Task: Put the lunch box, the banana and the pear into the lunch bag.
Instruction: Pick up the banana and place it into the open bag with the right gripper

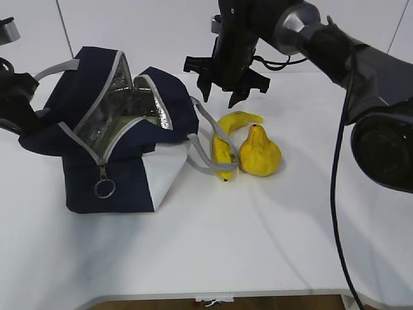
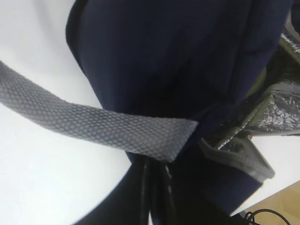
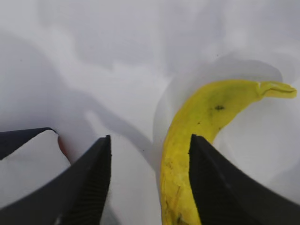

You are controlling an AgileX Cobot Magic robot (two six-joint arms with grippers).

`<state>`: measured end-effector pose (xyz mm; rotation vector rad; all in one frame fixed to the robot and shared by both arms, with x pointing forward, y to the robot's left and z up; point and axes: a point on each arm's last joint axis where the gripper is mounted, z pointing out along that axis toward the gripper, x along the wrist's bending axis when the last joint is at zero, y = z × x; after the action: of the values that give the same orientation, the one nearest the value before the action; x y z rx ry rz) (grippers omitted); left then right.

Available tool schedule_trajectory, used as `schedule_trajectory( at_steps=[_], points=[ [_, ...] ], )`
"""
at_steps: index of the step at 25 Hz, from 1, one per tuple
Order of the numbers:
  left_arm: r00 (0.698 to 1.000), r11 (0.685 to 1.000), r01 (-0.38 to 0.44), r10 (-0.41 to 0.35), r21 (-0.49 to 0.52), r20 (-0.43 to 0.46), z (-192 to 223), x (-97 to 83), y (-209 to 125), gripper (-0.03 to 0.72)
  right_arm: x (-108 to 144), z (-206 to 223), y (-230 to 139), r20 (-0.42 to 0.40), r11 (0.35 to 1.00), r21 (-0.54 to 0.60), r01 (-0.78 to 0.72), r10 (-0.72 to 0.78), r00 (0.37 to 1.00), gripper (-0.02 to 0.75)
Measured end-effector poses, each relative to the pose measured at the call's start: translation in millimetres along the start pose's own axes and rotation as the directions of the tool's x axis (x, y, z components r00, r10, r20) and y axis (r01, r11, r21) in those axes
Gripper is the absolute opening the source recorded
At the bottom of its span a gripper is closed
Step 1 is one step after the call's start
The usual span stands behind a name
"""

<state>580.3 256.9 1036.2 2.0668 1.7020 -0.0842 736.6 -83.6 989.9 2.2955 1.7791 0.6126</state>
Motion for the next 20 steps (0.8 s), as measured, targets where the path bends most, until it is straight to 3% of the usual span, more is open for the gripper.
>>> schedule_trajectory(
  at_steps=[20],
  points=[
    [1.0, 1.0, 0.0, 0.0, 0.0, 0.0, 0, 0.0, 0, -0.007, 0, 18, -7, -0.005, 0.996, 0.044, 0.082, -0.082, 0.997, 0.457]
  ],
)
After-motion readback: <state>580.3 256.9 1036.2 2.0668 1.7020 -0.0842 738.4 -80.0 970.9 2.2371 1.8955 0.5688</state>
